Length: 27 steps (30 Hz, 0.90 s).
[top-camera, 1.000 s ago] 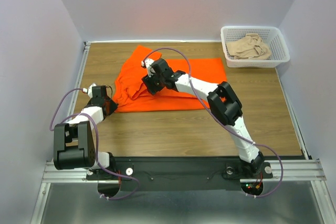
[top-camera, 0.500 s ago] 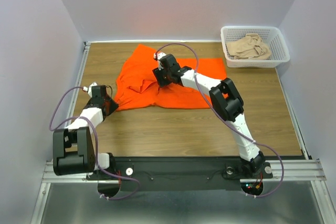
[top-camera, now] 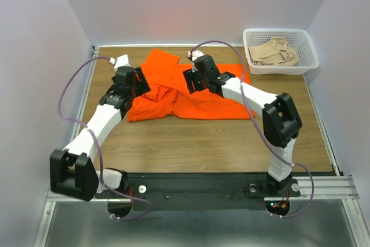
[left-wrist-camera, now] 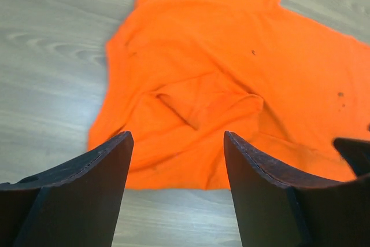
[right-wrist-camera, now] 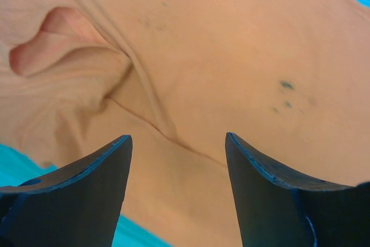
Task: Fold and stack the t-shirts
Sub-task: Fold the tshirt
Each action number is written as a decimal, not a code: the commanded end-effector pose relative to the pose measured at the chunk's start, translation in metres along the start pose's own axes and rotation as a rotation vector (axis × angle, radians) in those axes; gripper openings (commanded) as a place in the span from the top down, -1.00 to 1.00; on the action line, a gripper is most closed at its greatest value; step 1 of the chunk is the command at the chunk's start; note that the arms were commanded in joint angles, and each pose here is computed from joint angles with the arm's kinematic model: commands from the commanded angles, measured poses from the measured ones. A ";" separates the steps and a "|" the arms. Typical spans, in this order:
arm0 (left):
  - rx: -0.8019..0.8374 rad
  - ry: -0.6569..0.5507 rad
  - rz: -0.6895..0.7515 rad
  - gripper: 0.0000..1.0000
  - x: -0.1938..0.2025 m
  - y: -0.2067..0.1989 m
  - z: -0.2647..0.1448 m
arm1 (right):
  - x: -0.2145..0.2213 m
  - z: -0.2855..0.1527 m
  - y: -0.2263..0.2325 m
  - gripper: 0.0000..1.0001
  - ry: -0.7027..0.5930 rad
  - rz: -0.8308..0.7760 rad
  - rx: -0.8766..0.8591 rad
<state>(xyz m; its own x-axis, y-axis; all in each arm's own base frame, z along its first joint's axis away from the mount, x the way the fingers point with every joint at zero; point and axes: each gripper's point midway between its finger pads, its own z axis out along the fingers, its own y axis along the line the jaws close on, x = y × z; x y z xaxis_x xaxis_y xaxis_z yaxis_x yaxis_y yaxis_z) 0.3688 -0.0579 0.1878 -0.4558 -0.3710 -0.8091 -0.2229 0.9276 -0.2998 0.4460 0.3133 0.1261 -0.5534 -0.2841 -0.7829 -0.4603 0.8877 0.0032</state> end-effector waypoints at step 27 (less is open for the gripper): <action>-0.354 0.198 0.600 -0.34 0.069 -0.028 0.117 | 0.096 -0.165 -0.106 -0.53 -0.037 0.148 0.346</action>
<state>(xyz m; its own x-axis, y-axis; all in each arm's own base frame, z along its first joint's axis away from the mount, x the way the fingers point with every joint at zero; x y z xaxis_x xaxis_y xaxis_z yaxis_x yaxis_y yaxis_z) 0.4342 -0.1155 0.0659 -0.7374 0.1205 -0.6646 -0.1186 0.9456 0.3031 0.3231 0.1430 0.1421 -0.5929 -0.1651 -0.7882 -0.1726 0.9821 -0.0758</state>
